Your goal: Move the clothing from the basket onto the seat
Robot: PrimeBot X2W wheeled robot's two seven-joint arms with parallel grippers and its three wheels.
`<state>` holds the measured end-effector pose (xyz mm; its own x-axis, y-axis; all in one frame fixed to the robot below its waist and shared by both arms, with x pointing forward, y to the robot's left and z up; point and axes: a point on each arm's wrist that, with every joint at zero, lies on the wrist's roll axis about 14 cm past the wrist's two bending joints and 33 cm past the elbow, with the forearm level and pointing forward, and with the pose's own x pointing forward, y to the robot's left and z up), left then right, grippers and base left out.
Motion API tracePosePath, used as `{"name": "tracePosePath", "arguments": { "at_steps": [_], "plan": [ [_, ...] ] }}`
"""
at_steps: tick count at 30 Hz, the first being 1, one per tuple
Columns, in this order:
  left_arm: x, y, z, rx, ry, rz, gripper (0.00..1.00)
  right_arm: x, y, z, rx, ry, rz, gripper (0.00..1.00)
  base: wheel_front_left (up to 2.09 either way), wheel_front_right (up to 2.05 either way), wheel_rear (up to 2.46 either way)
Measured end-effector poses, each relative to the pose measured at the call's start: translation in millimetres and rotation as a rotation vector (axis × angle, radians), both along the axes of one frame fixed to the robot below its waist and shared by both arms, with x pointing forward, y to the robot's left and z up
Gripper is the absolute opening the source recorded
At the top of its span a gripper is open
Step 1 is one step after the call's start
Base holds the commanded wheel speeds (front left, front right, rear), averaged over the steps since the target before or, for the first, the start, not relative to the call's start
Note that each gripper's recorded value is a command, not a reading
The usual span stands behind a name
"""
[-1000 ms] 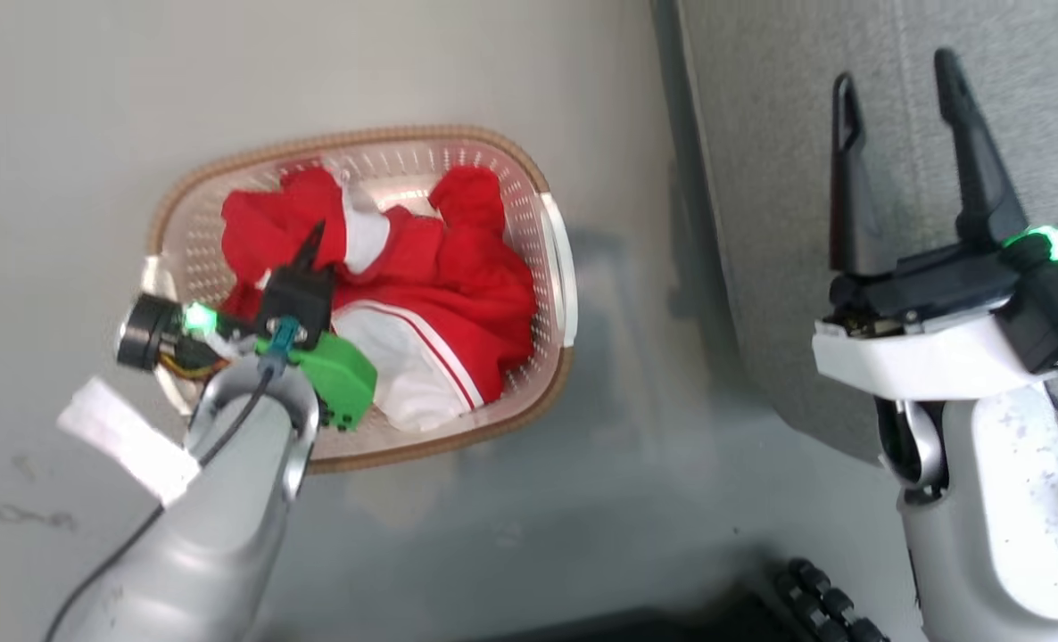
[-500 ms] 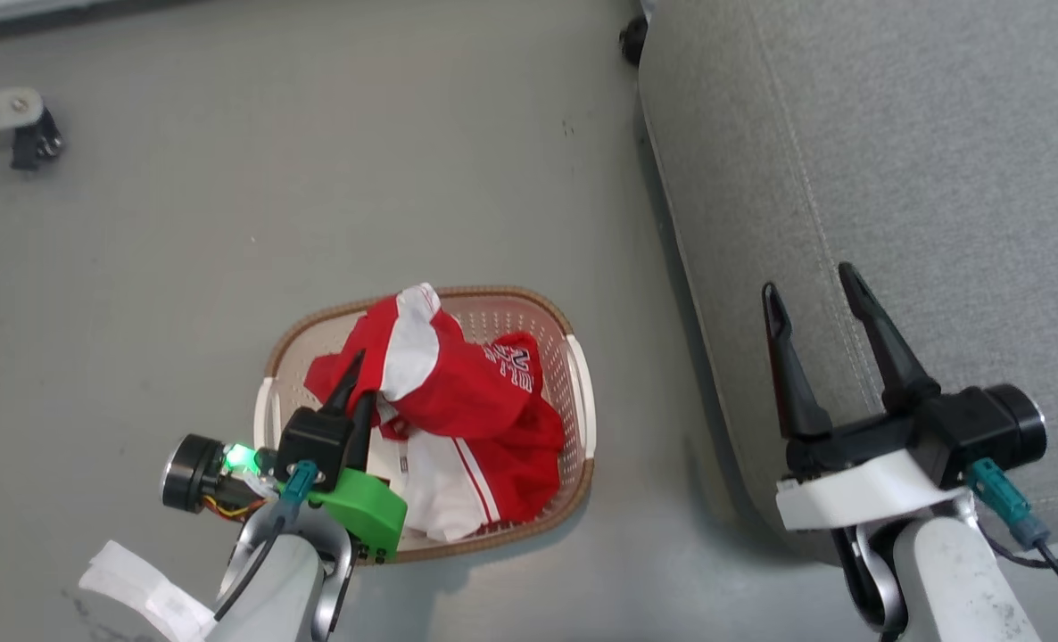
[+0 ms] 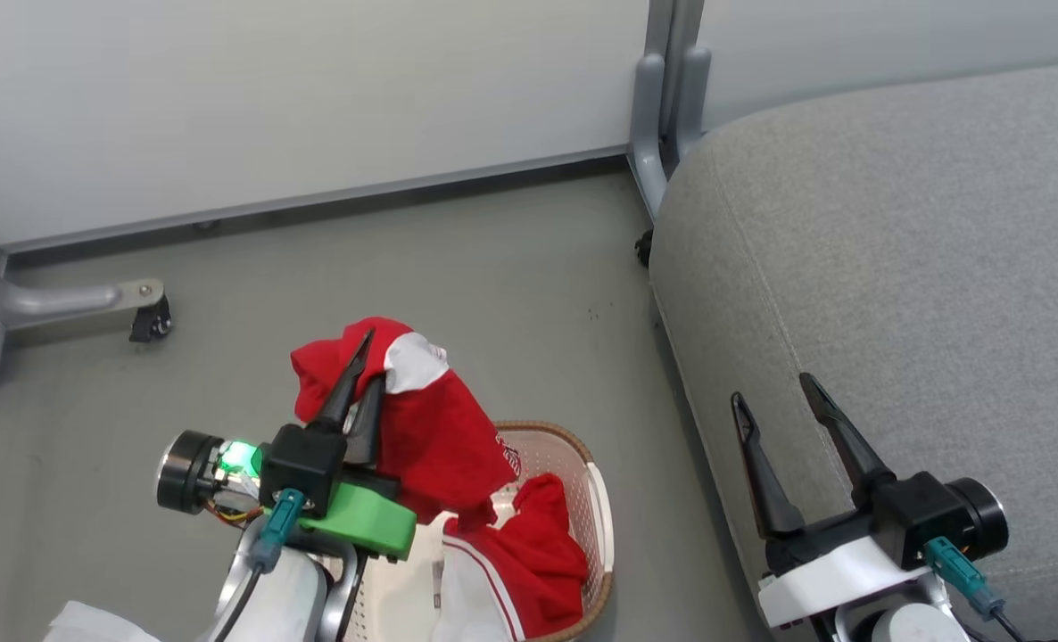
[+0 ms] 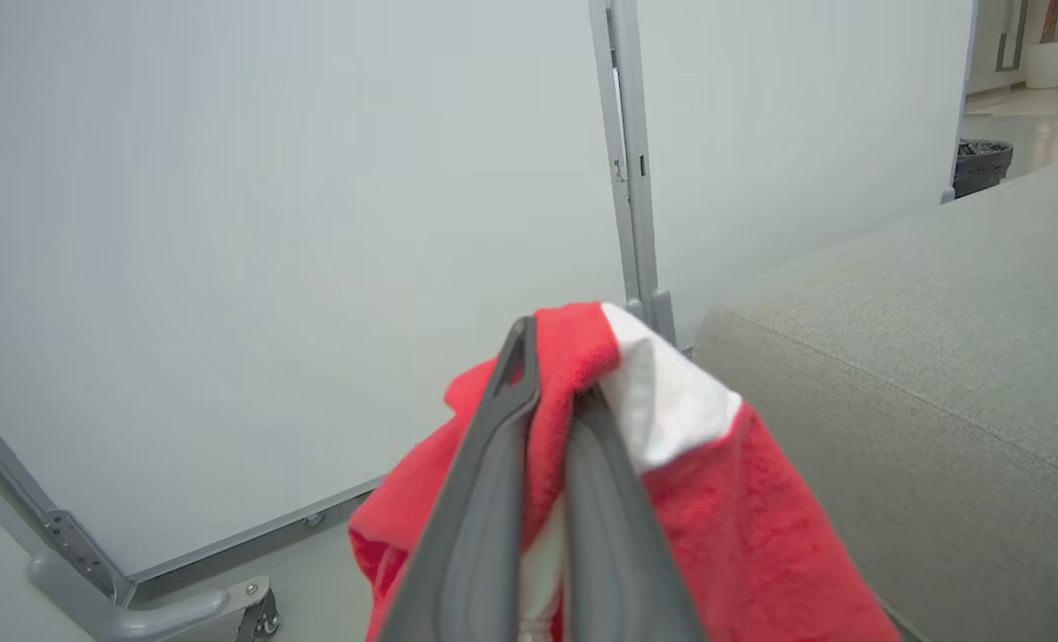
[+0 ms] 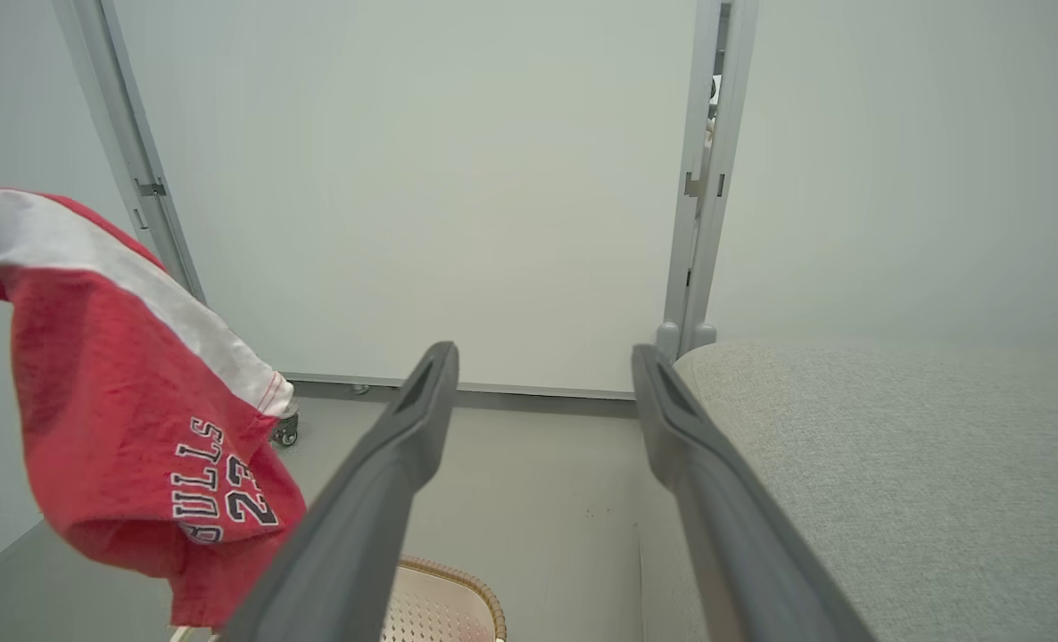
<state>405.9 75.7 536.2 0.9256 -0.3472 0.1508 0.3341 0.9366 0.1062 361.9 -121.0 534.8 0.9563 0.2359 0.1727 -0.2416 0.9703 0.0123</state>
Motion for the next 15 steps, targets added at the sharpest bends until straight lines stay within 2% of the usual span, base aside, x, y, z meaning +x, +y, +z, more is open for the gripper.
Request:
{"name": "tracePosePath", "arguments": {
  "at_steps": [6, 13, 15],
  "plan": [
    [-12.7, -4.3, 49.6, -0.038, -0.139, -0.014, 0.0, -11.0, 14.8, 16.0, 0.009, -0.049, 0.045, 1.0, 0.0, 0.0, 0.0],
    [-16.9, -29.6, 60.8, -0.091, -0.153, -0.101, 0.0, -16.5, 50.9, 11.5, 0.031, -0.029, 0.157, 1.0, 0.0, 0.0, 0.0],
    [-16.7, -39.5, 65.0, -0.096, -0.162, -0.133, 0.0, -18.5, 65.5, 11.4, 0.068, -0.017, 0.205, 1.0, 0.0, 0.0, 0.0]
  ]
}}
